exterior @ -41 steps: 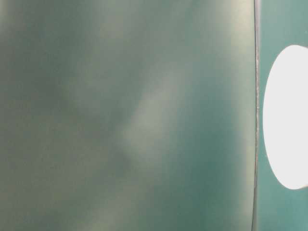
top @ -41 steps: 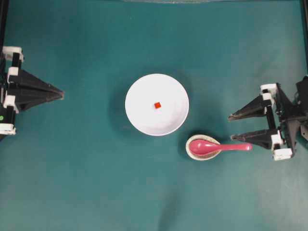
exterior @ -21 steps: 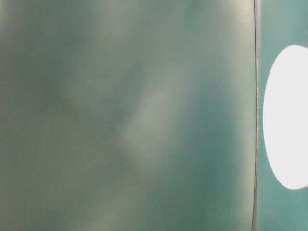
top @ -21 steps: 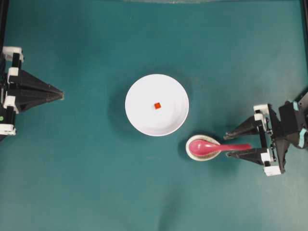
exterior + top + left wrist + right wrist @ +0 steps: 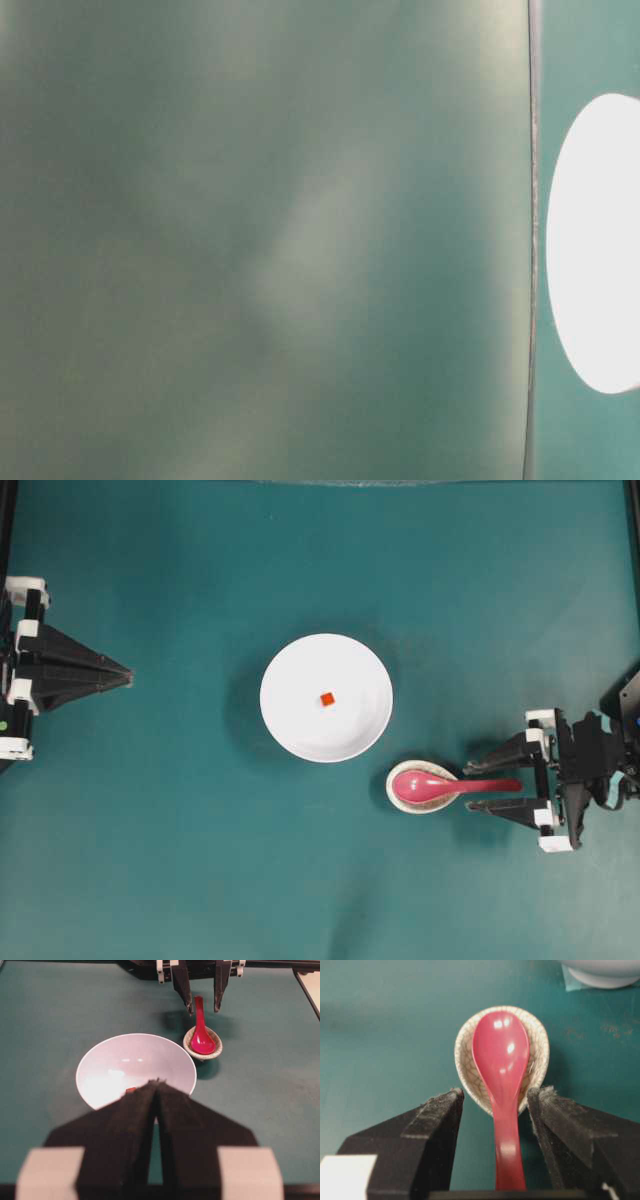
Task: Grip the spoon and scoop the red block from the bowl with right arm.
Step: 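Close the right gripper on the pink spoon handle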
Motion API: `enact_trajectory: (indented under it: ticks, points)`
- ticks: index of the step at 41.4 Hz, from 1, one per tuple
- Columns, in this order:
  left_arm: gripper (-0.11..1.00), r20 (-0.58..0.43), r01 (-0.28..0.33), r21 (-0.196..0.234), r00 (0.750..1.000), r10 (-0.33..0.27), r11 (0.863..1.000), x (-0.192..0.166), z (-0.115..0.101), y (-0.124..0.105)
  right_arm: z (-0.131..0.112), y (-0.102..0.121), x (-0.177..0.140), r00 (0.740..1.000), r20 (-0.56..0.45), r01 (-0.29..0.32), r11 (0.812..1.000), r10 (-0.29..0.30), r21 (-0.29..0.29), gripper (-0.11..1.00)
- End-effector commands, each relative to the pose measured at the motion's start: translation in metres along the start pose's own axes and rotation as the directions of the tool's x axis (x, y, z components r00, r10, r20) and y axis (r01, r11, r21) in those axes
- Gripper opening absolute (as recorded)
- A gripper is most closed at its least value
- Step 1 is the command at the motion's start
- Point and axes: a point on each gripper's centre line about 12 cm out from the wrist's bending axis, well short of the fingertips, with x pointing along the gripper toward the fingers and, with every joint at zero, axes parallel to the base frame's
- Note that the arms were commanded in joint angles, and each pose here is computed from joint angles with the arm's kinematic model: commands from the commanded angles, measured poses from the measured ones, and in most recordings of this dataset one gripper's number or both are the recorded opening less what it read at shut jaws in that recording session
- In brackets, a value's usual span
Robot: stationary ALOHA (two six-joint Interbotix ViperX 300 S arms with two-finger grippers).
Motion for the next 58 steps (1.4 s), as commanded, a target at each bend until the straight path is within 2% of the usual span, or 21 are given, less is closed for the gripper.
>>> enact_trajectory:
  ticks: [1,11,24,48,58]
  points:
    - [0.00,0.026,0.002,0.000,1.000,-0.002,1.000,0.001,0.011,0.000,0.001,0.002,0.002,1.000,0.010,-0.002,1.000,0.002,-0.002,0.59]
    - [0.00,0.028,0.002,0.000,1.000,-0.002,1.000,0.001,0.011,0.000,-0.005,0.001,0.004,1.000,-0.011,0.009,1.000,-0.009,-0.011,0.59]
    - [0.00,0.028,0.002,-0.001,1.000,-0.002,1.000,0.001,0.011,0.000,-0.010,-0.003,0.003,0.998,-0.045,0.032,0.999,-0.031,0.008,0.59]
    - [0.00,0.026,0.002,-0.001,1.000,-0.002,1.000,0.001,0.011,0.000,-0.014,0.000,0.003,0.998,-0.057,0.021,1.000,-0.021,0.002,0.59]
    - [0.00,0.023,0.002,0.000,1.000,-0.002,1.000,0.001,0.010,0.000,-0.014,0.000,0.003,0.998,-0.055,0.021,1.000,-0.021,0.002,0.55]
